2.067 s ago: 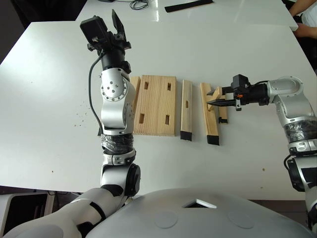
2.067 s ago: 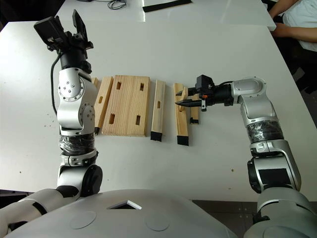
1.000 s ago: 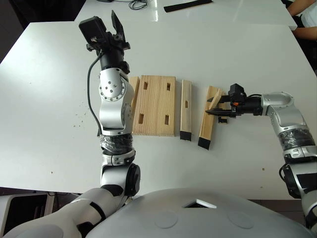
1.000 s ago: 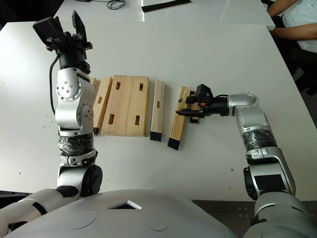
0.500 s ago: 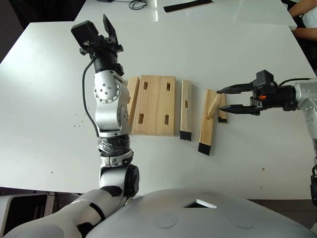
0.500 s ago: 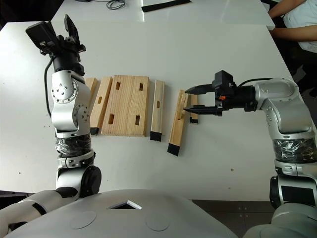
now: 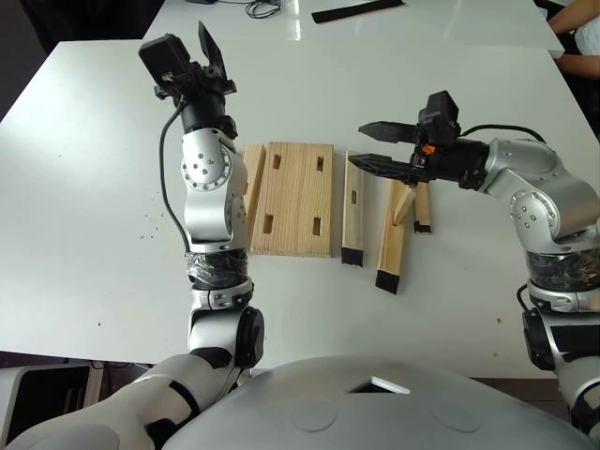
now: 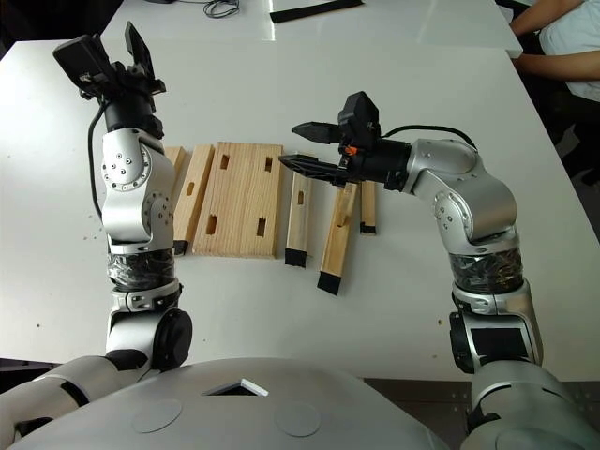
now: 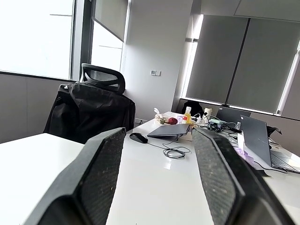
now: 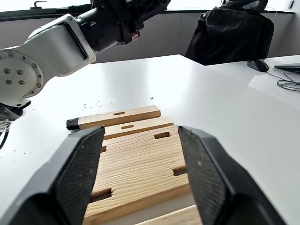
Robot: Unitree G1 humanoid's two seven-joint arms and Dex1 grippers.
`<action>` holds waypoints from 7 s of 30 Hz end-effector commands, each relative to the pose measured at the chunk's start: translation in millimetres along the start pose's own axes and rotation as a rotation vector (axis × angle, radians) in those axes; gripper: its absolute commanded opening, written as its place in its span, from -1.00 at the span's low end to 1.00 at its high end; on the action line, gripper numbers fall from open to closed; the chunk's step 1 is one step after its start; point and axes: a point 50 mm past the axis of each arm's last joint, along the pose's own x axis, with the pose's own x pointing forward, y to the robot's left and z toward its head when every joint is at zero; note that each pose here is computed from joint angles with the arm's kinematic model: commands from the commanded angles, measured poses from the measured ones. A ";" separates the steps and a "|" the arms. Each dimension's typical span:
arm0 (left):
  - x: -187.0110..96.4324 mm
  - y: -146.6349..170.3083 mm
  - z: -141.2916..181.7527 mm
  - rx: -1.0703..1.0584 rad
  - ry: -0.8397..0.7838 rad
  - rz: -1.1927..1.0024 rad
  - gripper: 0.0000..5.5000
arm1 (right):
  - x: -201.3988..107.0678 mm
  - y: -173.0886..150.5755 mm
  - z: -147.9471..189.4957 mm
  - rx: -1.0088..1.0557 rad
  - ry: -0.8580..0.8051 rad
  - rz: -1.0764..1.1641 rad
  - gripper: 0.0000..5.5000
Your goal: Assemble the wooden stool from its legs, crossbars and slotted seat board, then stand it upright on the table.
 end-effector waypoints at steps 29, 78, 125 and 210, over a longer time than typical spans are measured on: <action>-0.3 0.7 5.9 0.011 -0.006 0.009 -0.05 | -10.0 31.0 66.9 -0.009 -0.293 0.055 0.05; -68.2 2.3 -19.1 -0.308 0.129 0.396 -0.05 | -48.9 31.0 -68.1 0.334 0.677 -0.368 0.42; -62.4 28.5 -3.5 -0.293 0.079 0.472 -0.05 | -38.2 24.4 -95.5 0.153 0.697 -0.430 -0.23; -19.7 0.0 88.6 -0.603 0.457 -1.614 0.36 | -11.1 -0.4 45.8 0.168 -0.001 0.517 -0.24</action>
